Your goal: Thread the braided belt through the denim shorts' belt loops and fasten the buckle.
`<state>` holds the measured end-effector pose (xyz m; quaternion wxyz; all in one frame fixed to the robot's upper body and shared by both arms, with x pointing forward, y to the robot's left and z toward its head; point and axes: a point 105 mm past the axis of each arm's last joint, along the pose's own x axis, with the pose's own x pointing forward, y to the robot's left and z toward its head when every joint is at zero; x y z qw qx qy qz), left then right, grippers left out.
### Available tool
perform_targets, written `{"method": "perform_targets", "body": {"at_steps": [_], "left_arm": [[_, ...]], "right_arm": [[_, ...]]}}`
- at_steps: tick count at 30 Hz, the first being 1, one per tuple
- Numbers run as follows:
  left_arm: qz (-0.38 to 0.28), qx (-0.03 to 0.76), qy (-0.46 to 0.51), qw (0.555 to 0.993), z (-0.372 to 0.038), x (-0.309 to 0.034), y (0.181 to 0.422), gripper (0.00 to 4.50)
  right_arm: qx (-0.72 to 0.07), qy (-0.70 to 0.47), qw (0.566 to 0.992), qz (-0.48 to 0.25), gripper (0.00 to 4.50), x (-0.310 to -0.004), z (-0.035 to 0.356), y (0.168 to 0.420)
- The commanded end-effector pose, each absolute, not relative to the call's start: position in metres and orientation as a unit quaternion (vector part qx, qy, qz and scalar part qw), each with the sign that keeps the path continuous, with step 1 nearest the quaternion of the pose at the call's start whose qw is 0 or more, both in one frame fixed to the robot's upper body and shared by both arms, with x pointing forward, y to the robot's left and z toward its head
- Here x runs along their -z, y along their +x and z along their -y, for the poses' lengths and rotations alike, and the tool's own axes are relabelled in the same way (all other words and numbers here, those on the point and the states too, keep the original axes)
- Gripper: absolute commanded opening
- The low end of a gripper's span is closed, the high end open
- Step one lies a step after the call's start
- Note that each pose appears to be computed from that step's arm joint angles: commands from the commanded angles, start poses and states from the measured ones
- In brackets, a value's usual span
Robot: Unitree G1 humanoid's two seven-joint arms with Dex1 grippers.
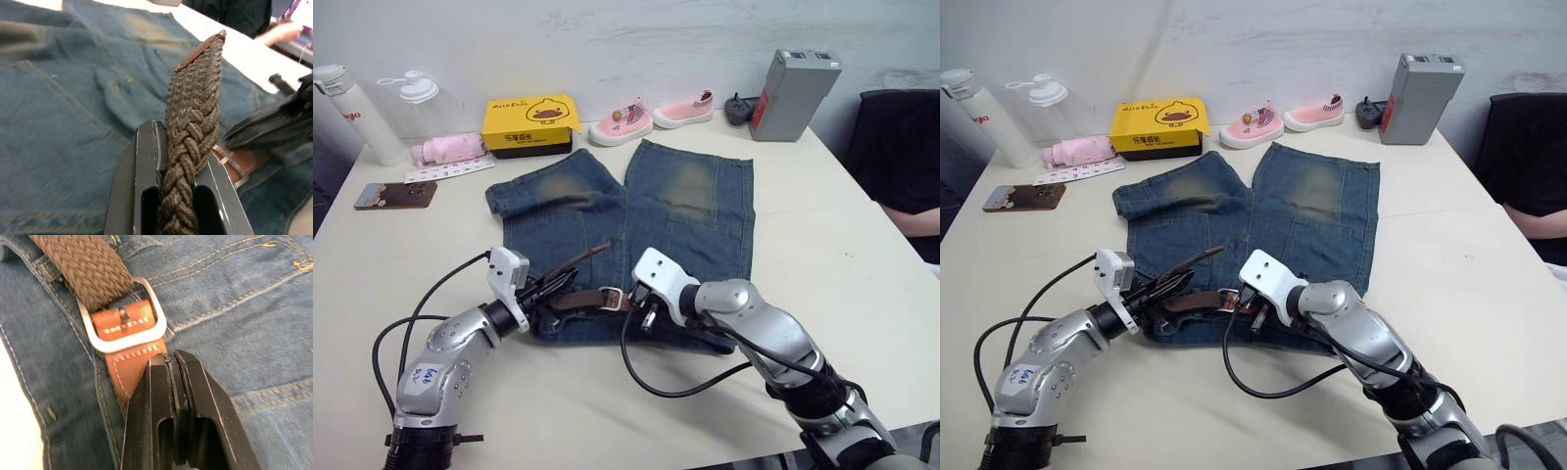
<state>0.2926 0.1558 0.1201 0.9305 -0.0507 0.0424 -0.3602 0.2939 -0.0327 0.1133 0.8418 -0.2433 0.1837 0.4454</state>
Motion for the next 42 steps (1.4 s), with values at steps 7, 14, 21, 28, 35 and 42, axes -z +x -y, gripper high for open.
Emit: {"method": "perform_targets", "body": {"at_steps": [7, 14, 21, 28, 35, 42], "left_arm": [[-0.018, 0.409, -0.019, 0.912, -0.154, -0.140, 0.291, 0.00], [-0.029, 0.422, -0.024, 0.906, -0.149, -0.137, 0.281, 0.00], [-0.032, 0.433, -0.032, 0.900, -0.138, -0.138, 0.277, 0.00], [-0.031, 0.433, -0.038, 0.900, -0.133, -0.138, 0.276, 0.00], [-0.033, 0.427, -0.035, 0.903, -0.134, -0.136, 0.276, 0.00], [-0.034, 0.424, -0.035, 0.904, -0.134, -0.136, 0.277, 0.00]], "right_arm": [[-0.442, -0.265, 0.833, -0.201, 0.05, -0.103, 0.074, 0.273], [-0.380, -0.279, 0.846, -0.250, 0.05, -0.080, 0.106, 0.275], [-0.342, -0.316, 0.851, -0.244, 0.05, -0.083, 0.128, 0.287], [-0.352, -0.323, 0.851, -0.219, 0.05, -0.097, 0.124, 0.290], [-0.445, -0.219, 0.859, -0.127, 0.05, -0.153, 0.071, 0.277], [-0.473, -0.186, 0.852, -0.122, 0.05, -0.152, 0.029, 0.271]]}}
